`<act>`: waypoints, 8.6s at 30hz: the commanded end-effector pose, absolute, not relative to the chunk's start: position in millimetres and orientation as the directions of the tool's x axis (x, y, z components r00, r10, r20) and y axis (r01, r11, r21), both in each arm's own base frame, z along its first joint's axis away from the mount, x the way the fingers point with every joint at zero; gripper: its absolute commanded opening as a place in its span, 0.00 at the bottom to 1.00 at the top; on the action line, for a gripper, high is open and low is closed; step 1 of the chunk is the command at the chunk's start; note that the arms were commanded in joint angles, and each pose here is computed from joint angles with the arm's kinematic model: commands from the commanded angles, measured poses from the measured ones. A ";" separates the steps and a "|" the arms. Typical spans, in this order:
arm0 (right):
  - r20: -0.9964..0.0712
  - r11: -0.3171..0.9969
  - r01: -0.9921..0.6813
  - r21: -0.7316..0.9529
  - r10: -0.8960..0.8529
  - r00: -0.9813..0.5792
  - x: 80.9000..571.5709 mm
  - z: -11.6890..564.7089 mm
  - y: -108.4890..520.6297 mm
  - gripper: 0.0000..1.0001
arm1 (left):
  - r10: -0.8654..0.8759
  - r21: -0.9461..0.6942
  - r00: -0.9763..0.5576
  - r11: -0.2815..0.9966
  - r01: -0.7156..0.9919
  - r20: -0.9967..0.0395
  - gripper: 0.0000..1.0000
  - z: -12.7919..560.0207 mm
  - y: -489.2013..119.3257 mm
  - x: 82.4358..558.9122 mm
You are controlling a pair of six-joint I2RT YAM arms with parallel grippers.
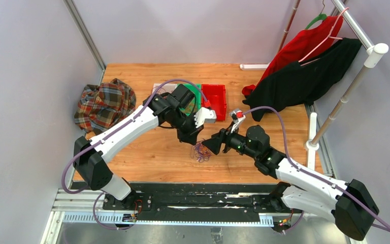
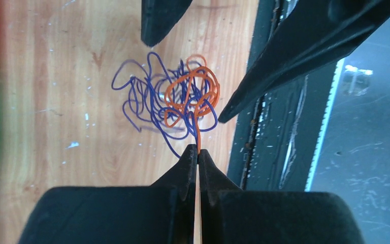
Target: Untangle the cables
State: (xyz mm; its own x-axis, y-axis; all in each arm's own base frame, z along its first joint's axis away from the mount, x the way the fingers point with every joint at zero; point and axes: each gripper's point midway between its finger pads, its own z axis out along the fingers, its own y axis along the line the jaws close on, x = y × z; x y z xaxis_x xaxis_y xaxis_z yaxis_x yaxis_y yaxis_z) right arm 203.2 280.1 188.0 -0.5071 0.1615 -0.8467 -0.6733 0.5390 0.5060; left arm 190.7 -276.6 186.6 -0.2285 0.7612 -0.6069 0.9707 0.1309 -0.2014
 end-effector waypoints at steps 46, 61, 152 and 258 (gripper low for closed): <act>-0.745 0.806 -0.441 0.395 0.000 -0.667 222.6 32.5 237.2 0.32 | 0.530 0.050 -0.085 0.236 0.971 -0.844 0.01 346.1 -253.3 229.0; -0.905 0.727 -0.583 0.363 0.127 -0.405 234.3 188.3 240.7 0.21 | 0.633 -0.025 -0.135 0.179 0.983 -0.762 0.04 272.2 -236.2 205.7; -0.813 0.601 -0.674 0.429 -0.068 -0.578 228.2 116.3 279.8 0.66 | 0.650 0.123 -0.346 0.563 0.817 -0.676 0.90 221.5 -204.9 372.3; -0.901 0.496 -0.776 0.390 0.029 -0.433 221.6 228.3 320.4 0.20 | 0.508 -0.367 -0.389 0.149 0.918 -0.768 0.01 256.9 -271.6 186.5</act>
State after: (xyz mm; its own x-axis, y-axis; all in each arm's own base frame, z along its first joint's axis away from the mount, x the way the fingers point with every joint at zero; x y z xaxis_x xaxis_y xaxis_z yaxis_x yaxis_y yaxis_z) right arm 202.5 322.8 216.5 -0.4832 -0.0640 -0.8732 -0.8135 0.4016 0.4207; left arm 199.9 -265.4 220.9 -0.3454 0.5791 -0.7385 0.9362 0.1577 -0.3142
